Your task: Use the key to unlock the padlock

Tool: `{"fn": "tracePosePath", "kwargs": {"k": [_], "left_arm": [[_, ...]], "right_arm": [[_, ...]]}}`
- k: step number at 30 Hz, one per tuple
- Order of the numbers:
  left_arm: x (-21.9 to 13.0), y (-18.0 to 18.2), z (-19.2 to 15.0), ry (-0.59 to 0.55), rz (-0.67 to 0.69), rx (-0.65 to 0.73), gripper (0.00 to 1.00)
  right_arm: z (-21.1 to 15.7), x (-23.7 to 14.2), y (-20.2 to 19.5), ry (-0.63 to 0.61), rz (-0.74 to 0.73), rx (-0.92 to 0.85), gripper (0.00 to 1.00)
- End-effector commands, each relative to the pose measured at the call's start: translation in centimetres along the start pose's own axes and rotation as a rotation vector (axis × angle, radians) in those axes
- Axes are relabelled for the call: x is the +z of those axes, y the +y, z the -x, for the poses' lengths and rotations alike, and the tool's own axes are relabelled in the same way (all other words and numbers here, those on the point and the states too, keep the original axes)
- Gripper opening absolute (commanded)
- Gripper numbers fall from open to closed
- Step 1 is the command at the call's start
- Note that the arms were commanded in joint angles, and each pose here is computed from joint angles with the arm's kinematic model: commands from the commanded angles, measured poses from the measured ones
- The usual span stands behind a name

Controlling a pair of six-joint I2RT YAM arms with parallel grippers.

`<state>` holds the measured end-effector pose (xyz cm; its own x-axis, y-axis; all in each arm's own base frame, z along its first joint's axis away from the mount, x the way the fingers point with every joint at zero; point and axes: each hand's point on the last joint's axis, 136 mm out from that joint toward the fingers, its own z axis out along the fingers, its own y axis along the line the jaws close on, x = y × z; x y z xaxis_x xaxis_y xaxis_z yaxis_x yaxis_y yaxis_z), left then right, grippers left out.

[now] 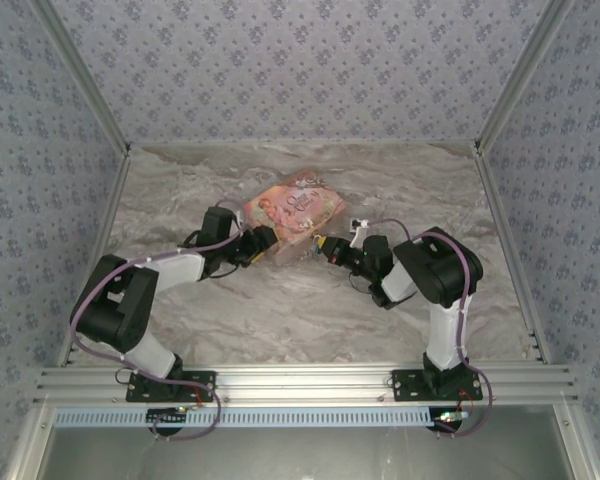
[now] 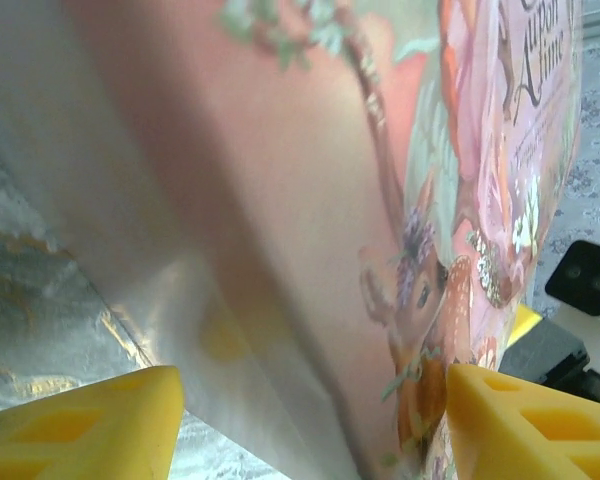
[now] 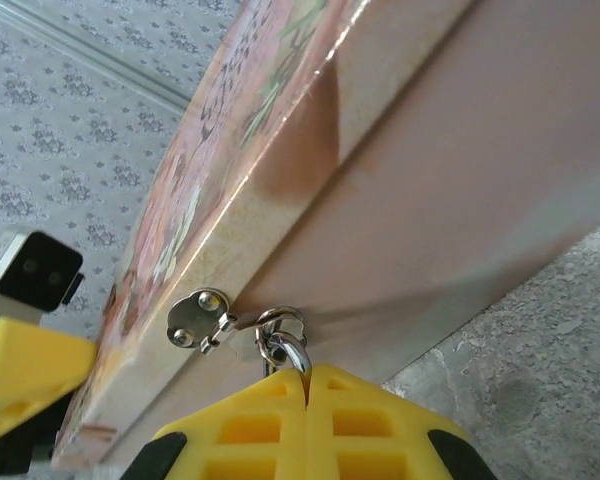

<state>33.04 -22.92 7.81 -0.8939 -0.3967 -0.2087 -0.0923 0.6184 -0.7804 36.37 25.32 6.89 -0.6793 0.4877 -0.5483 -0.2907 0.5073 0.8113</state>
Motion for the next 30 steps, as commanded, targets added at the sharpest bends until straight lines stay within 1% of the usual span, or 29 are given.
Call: {"fn": "tracePosePath", "kwargs": {"k": [1, 9, 14, 30], "left_arm": [[-0.3, 2.9, -2.8, 0.056, 0.111, -0.04, 0.68], [-0.7, 3.8, -4.3, 0.066, 0.122, -0.064, 0.68], [-0.8, 3.5, -4.9, 0.076, 0.115, -0.063, 0.68], [-1.2, 4.0, -4.8, 0.055, 0.125, -0.07, 0.69]], "right_arm": [[3.4, -0.1, 1.3, -0.115, 0.03, 0.022, 0.01], [4.1, 0.7, 1.5, -0.133, 0.03, 0.048, 0.01], [4.6, 1.0, 1.2, -0.152, 0.02, 0.068, 0.01], [6.8, 2.1, -0.3, -0.215, -0.028, 0.095, 0.0]]}}
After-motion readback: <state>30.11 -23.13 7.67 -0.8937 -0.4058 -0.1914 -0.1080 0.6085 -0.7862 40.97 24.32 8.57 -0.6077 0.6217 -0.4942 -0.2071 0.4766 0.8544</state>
